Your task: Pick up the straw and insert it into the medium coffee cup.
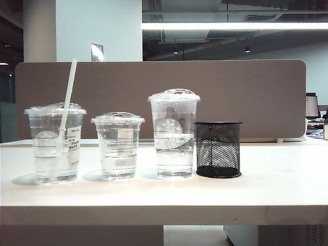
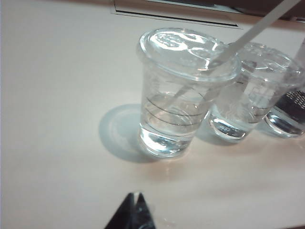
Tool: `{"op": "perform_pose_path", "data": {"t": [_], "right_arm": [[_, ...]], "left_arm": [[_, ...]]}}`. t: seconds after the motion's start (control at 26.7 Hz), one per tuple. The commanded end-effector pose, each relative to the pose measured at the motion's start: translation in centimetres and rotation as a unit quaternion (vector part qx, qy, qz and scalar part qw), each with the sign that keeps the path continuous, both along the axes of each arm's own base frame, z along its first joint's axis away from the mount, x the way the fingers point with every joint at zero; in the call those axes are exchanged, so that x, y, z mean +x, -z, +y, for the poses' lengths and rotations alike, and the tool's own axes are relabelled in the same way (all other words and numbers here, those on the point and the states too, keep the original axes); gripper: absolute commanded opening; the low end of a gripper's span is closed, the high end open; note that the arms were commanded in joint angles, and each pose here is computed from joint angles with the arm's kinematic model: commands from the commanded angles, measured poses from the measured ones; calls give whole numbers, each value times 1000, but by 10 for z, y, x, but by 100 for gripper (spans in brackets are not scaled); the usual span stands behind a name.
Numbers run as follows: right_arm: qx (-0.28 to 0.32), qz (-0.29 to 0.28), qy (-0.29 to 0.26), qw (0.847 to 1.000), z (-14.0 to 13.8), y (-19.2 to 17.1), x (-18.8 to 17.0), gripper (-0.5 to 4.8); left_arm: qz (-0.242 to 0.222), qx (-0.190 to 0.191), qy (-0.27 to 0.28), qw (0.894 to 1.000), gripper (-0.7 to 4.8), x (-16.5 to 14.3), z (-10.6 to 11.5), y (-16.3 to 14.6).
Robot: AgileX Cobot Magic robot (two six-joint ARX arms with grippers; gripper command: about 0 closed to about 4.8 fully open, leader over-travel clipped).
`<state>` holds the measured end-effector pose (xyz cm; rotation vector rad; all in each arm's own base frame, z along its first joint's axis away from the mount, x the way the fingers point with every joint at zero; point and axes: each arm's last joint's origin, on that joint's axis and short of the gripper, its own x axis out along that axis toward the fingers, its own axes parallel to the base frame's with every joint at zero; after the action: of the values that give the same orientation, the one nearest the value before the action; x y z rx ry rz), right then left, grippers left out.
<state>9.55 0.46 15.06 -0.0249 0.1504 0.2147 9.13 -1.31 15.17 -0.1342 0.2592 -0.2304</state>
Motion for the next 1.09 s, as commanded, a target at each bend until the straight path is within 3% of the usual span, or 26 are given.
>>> {"op": "perform_pose_path", "data": {"t": [0.04, 0.52, 0.64, 1.09], "right_arm": [[-1, -2, 13, 1000, -1, 1, 1, -5], [-8, -2, 14, 1000, -1, 2, 1, -5], [-40, 0, 73, 997, -5, 3, 1, -5], [-40, 0, 76, 996, -5, 3, 1, -5]], "left_arm": [[0, 0, 1, 1000, -3, 0, 0, 1], [0, 0, 1, 1000, -3, 0, 0, 1], [0, 0, 1, 1000, -3, 0, 0, 1], [-2, 0, -6, 1000, -3, 0, 1, 0]]}}
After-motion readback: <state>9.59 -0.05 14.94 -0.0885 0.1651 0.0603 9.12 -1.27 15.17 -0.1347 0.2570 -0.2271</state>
